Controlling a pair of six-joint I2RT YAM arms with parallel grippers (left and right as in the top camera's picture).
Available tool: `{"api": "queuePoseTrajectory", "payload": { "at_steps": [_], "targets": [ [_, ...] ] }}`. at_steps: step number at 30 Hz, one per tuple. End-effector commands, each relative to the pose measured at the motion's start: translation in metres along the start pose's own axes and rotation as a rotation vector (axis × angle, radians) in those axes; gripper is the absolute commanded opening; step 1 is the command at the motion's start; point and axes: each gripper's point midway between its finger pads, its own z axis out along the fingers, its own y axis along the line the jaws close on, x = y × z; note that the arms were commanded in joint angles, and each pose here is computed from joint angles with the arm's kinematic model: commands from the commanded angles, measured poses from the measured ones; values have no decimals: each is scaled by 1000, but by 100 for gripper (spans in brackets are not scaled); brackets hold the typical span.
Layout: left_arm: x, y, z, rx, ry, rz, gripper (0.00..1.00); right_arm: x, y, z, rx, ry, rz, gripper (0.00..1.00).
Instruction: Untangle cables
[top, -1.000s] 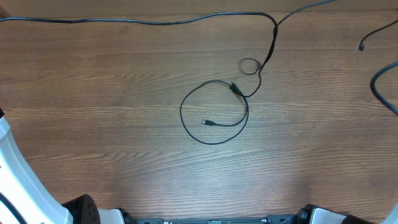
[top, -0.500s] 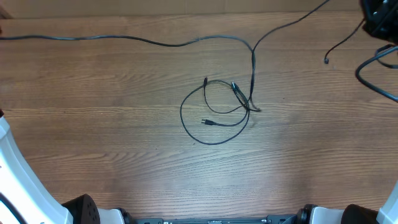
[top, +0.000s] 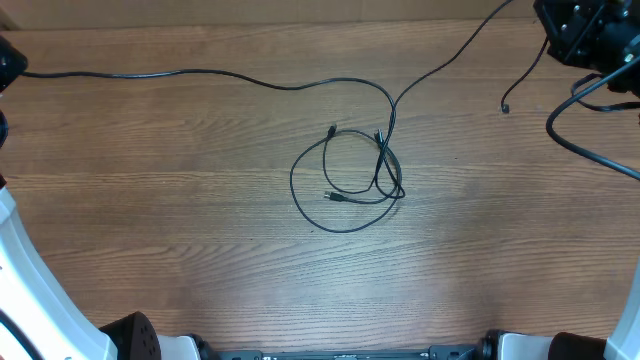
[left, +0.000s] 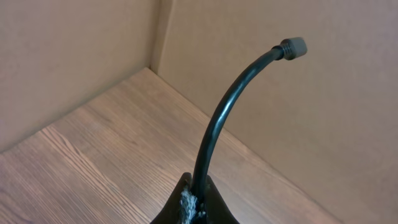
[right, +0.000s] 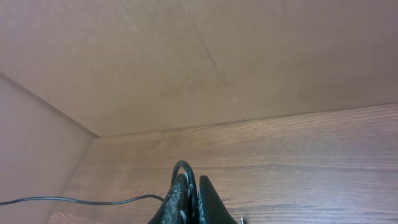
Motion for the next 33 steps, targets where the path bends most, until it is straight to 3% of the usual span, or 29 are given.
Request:
{"api": "queuePoseTrajectory", "payload": {
  "at_steps": [1, 10, 22, 27, 33],
  "targets": [
    [-5, -6, 0, 40, -10, 57, 4, 3, 8, -3, -11, 9, -4, 4],
    [-51, -43, -25, 227, -203, 44, 4, 51, -35, 25, 139, 209, 117, 4],
    [-132, -55, -107, 341, -600, -111, 4, 119, -139, 81, 444, 476, 239, 4],
    [-149, -44, -126, 295, -702, -145, 4, 125, -202, 81, 639, 464, 311, 4],
    [-152, -41, -130, 281, -726, -152, 4, 114, -270, 70, 733, 378, 416, 4]
  ]
}}
